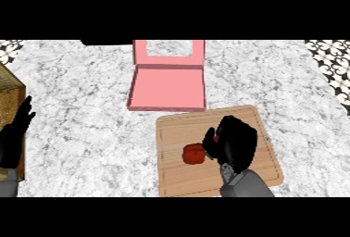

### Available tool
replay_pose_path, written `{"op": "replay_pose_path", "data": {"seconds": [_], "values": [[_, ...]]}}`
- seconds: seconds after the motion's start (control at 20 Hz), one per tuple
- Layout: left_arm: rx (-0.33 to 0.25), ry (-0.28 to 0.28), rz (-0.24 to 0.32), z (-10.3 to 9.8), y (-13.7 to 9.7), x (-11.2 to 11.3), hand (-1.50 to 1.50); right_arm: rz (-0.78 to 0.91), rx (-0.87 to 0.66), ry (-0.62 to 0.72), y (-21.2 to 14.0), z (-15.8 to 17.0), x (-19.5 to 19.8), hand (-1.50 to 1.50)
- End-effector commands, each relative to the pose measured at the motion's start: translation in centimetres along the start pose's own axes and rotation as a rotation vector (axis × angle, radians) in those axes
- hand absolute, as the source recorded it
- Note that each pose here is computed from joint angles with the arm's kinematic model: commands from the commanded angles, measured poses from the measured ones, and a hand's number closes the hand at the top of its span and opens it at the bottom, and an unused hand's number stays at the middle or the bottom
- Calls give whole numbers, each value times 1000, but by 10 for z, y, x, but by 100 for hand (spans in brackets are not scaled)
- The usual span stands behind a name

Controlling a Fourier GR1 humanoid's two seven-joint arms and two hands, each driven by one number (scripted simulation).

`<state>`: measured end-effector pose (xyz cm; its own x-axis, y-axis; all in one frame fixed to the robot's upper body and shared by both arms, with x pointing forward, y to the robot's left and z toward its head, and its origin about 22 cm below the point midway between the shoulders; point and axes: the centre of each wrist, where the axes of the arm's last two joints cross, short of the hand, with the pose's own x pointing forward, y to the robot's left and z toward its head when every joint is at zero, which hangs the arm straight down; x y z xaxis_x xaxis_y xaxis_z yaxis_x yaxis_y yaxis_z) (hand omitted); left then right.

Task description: Pick the tomato from the cutting board and place it in the cardboard box

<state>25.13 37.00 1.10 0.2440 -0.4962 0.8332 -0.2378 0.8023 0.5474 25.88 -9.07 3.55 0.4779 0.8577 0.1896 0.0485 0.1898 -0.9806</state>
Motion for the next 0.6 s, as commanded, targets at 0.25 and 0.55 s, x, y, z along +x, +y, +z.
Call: {"op": "replay_pose_path", "data": {"seconds": [0.25, 0.55], "values": [[-22, -19, -2, -8, -4, 12, 0, -33, -348, 13, -75, 72, 23, 150], [-38, -52, 1, -5, -31, 27, 0, -93, -325, -83, -112, 56, 63, 150]]}}
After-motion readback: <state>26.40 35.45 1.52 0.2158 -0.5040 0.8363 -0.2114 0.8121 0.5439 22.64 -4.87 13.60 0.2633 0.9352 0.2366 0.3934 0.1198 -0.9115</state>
